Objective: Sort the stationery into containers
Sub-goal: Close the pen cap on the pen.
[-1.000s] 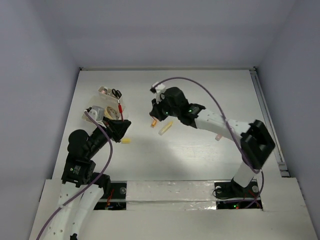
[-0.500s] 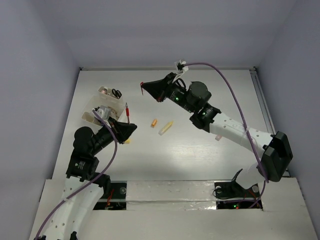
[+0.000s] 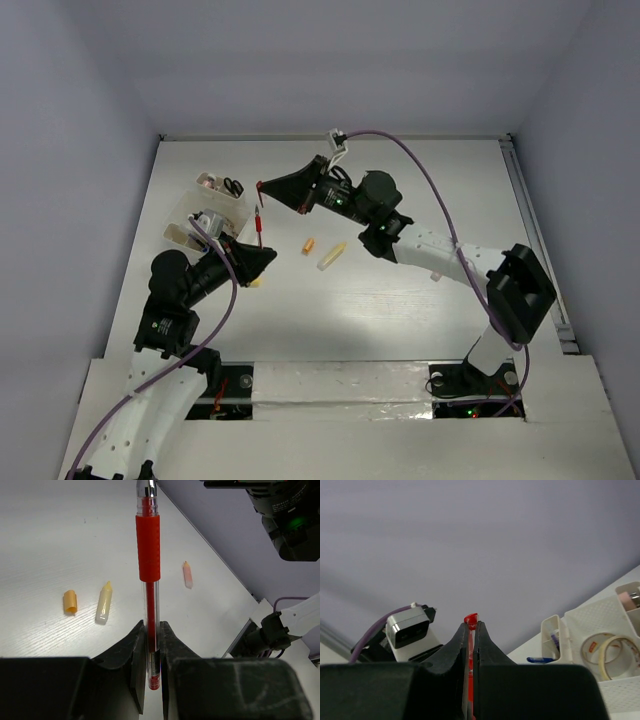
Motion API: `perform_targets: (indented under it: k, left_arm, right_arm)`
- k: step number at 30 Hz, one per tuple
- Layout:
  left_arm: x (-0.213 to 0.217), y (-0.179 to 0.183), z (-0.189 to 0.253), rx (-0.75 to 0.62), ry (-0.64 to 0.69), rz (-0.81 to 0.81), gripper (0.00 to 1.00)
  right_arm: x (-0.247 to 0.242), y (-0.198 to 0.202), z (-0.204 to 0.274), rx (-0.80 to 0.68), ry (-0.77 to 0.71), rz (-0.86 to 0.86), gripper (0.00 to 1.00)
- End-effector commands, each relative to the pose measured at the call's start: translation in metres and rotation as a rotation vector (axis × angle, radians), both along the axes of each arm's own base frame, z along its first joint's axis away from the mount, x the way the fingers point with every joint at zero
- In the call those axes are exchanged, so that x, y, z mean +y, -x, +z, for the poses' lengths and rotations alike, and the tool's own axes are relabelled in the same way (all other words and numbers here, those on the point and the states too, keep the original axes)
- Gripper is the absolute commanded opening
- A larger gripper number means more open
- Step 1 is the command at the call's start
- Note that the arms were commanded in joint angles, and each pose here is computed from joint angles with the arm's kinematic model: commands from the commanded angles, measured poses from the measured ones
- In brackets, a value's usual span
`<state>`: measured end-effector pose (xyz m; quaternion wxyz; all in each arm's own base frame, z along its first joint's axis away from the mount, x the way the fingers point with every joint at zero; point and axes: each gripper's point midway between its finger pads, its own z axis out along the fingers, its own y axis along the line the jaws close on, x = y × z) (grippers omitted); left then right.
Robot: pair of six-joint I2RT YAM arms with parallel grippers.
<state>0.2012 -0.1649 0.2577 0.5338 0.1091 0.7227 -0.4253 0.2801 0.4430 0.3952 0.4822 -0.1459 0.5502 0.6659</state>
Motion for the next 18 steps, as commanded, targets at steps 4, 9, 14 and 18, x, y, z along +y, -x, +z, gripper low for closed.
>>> perform_targets:
  k: [4,9,14,18]
  left_arm:
    - [-0.002,-0.001,0.01,-0.047,0.021,-0.016,0.0]
    - [-0.002,-0.002,0.008,-0.042,0.02,-0.014,0.0]
    - [-0.003,-0.001,0.01,-0.047,0.024,-0.022,0.0]
    - [-0.004,0.001,0.012,-0.055,0.028,-0.03,0.0]
  right_arm:
    - [0.002,0.035,0.045,-0.109,-0.13,0.121,0.0]
    - [0.007,0.041,0.044,-0.111,-0.129,0.149,0.0]
    - [0.009,0.038,0.039,-0.099,-0.127,0.15,0.0]
    - [0.013,0.034,0.037,-0.096,-0.122,0.143,0.0]
